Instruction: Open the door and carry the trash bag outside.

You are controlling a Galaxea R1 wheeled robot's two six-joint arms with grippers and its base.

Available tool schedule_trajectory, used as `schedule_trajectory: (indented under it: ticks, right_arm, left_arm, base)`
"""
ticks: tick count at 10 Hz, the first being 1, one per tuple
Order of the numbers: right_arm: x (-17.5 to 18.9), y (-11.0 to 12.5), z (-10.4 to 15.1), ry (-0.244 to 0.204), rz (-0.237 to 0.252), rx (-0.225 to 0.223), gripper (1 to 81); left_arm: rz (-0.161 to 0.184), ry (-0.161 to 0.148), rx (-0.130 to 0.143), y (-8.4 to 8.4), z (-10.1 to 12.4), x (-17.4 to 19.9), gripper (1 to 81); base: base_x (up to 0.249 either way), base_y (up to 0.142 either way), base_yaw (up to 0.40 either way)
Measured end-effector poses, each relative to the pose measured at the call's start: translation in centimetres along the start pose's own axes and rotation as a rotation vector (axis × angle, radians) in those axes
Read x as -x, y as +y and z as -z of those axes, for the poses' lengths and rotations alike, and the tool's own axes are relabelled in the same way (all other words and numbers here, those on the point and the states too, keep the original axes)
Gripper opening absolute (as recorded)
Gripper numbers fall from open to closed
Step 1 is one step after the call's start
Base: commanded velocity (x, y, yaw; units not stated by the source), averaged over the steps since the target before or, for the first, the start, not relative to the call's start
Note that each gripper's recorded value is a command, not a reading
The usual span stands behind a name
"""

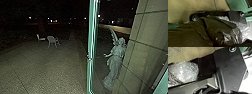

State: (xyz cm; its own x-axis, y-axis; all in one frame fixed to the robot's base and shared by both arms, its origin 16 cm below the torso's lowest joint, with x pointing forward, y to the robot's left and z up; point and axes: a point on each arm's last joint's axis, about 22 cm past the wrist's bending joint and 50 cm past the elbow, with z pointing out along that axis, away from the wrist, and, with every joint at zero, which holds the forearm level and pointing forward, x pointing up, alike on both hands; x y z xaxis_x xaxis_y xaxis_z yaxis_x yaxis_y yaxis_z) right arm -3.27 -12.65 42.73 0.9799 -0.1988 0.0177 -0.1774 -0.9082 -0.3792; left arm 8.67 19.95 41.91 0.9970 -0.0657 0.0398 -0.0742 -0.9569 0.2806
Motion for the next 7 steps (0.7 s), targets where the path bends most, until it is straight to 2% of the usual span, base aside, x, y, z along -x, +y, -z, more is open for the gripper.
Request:
schedule_trajectory:
  ticks: [2,3,4,6,7]
  right_arm:
    - [-1.1,-1.3,-0.3,0.016,-0.002,-0.017,81.1]
    - [-0.9,-0.3,-0.1,0.015,0.002,-0.005,81.1]
    - [-0.7,-0.7,-0.2,0.011,-0.009,-0.009,81.1]
    - [-1.5,0.3,0.0,0.017,0.009,0.004,81.1]
    - [-1.2,-1.0,-0.3,0.017,-0.001,-0.012,81.1]
  left_arm:
    - [0.001,0.015,-0.012,-0.8,0.2,-1.4,1.0]
    - [0.002,0.009,-0.009,-0.6,0.1,-0.7,1.0]
    - [0.003,0.002,-0.005,-0.4,0.1,-0.5,1.0]
    - [-0.001,0.013,0.006,0.4,0.0,-1.6,1.0]
    - [-0.001,0.016,-0.005,-0.3,0.1,-1.5,1.0]
  base:
    - [0.092,0.0,0.0]
    - [0.092,0.0,0.0]
    - [0.092,0.0,0.0]
    - [0.092,0.0,0.0]
    - [0.092,0.0,0.0]
